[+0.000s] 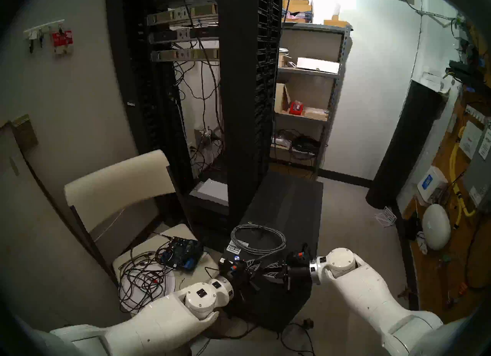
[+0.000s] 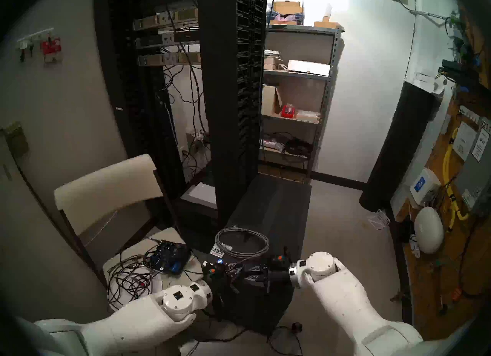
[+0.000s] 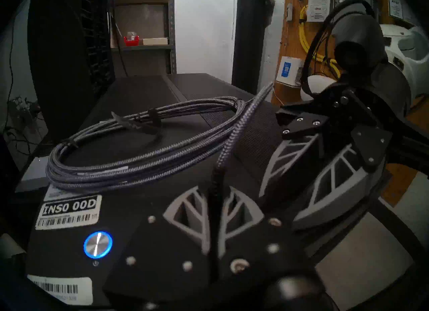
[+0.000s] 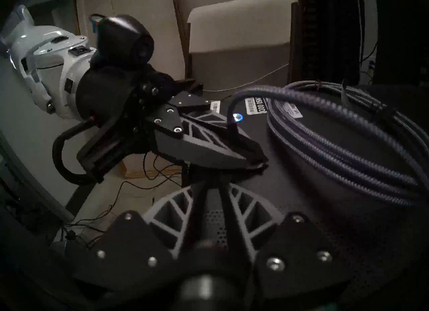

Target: Insert the cable into the workstation's USB slot

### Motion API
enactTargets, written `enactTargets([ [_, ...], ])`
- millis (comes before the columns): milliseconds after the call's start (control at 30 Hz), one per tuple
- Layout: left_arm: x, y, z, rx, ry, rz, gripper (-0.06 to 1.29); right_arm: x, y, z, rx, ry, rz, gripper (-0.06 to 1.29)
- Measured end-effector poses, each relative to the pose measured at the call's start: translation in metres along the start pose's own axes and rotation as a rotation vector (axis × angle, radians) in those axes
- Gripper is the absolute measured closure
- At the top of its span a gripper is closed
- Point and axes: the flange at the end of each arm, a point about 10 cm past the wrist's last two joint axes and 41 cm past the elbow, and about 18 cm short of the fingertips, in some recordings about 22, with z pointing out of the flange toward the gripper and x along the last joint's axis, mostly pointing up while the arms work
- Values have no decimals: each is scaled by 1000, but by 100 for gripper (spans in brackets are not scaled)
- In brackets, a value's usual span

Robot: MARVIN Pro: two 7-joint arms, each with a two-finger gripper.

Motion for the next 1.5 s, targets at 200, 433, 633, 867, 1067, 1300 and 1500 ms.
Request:
enactTargets([
  [200, 0, 0, 0, 1, 0, -3, 121, 7, 3, 0, -19, 15, -20, 88],
  [433, 0, 0, 0, 1, -1, -7, 121, 17, 2, -3, -33, 37, -50, 74],
  [633, 0, 0, 0, 1, -2, -9, 121, 18, 0, -8, -43, 40, -52, 55],
  [867, 0, 0, 1, 0, -2, -10, 121, 19, 2, -8, -51, 52, -54, 68],
  [1067, 0, 0, 1, 0, -3, -9, 121, 23, 5, -5, -67, 70, -59, 66],
  [1300, 0, 0, 1, -1, -4, -8, 121, 23, 6, 0, -64, 83, -61, 62],
  [1500, 0, 0, 1, -1, -5, -6, 121, 27, 6, 3, -48, 98, -72, 62],
])
